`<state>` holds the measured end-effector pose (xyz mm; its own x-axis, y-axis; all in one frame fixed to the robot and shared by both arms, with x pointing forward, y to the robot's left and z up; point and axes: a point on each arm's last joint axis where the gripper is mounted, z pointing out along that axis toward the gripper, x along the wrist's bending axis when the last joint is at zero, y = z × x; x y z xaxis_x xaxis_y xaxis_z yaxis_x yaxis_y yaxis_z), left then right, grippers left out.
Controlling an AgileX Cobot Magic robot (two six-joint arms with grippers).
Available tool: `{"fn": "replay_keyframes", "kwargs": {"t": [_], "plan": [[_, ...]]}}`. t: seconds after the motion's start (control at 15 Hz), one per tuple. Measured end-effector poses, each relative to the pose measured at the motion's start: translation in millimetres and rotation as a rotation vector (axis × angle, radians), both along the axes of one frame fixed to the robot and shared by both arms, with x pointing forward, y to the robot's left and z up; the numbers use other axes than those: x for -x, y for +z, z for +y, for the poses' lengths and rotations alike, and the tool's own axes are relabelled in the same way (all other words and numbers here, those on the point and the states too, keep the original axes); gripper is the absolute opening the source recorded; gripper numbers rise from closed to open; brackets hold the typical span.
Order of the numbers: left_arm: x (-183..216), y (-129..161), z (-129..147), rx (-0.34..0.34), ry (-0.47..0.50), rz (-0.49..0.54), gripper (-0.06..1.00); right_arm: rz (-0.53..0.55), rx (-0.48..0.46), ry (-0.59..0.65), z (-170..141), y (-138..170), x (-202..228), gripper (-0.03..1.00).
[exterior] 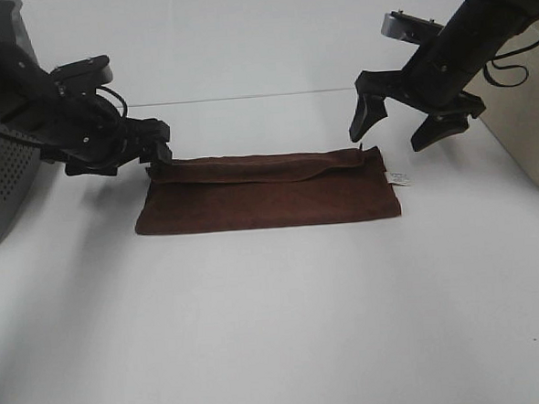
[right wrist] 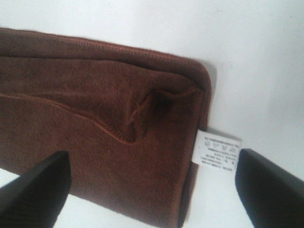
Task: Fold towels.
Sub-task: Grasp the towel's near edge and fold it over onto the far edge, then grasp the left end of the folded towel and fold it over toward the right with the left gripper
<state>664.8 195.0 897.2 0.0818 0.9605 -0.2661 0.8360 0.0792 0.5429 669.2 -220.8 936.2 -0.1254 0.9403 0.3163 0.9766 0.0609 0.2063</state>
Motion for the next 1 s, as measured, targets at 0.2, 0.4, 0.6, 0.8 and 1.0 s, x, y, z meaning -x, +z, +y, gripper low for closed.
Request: {"fn": "replay_keyframes", "kwargs": {"t": [0.2, 0.4, 0.6, 0.8, 1.0], "plan": [[2, -4, 27, 0.063, 0.089, 0.127, 0.76, 0.067, 0.025, 0.022, -2, -1, 7, 0.90], [5, -5, 29, 0.112, 0.113, 0.179, 0.76, 0.069, 0.025, 0.017, -2, -1, 7, 0.90], [5, -3, 26, 0.150, 0.101, 0.178, 0.76, 0.077, 0.028, 0.022, -2, -1, 8, 0.90], [4, -7, 21, 0.166, 0.033, 0.168, 0.76, 0.085, 0.034, 0.028, -3, -1, 8, 0.90], [2, -23, 14, 0.220, -0.014, 0.235, 0.76, 0.085, 0.038, 0.030, -3, -1, 8, 0.90]]}}
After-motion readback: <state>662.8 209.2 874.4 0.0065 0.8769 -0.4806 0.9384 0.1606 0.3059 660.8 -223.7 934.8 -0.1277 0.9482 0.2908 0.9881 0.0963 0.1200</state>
